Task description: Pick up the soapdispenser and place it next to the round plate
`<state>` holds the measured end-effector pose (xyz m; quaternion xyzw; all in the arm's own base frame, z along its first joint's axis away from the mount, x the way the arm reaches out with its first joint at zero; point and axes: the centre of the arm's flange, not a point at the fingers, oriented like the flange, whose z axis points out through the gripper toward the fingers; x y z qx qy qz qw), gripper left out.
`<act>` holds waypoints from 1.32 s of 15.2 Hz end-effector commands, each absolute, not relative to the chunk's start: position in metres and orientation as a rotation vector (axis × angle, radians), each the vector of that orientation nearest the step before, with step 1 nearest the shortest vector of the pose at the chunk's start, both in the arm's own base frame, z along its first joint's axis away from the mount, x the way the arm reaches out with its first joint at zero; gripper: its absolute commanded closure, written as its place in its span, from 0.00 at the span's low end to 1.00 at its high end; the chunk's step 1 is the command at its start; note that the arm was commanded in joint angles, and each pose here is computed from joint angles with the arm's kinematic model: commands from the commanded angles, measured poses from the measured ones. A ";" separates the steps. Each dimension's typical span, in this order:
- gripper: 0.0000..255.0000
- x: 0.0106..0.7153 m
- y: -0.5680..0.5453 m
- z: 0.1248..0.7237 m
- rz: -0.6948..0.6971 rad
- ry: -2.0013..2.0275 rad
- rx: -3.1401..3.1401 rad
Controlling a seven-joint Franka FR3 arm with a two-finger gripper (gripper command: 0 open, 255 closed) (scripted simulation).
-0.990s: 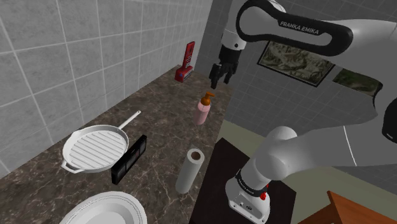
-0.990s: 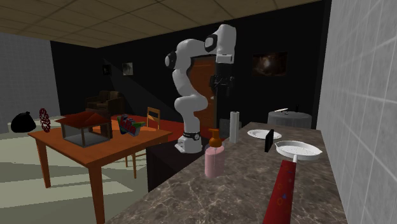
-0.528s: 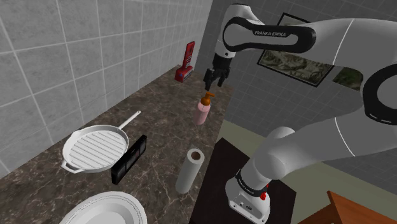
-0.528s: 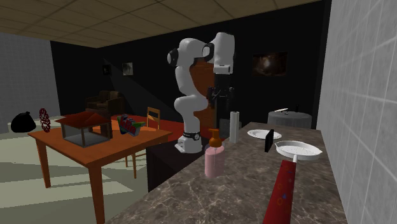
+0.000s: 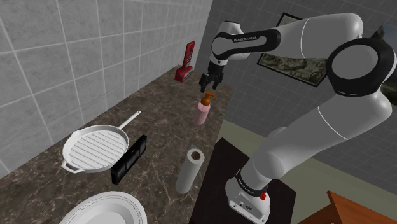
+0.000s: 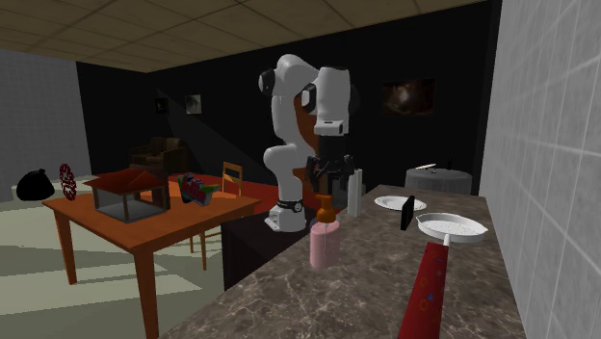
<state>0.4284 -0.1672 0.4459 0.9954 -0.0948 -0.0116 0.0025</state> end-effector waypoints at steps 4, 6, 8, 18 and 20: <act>0.00 0.434 -0.177 0.423 -0.031 -0.308 3.124; 0.00 0.434 -0.177 0.412 -0.031 -0.308 3.124; 0.00 0.434 -0.177 0.399 -0.031 -0.308 3.124; 1.00 0.434 -0.177 0.399 -0.031 -0.308 3.124; 1.00 0.434 -0.177 0.399 -0.031 -0.308 3.124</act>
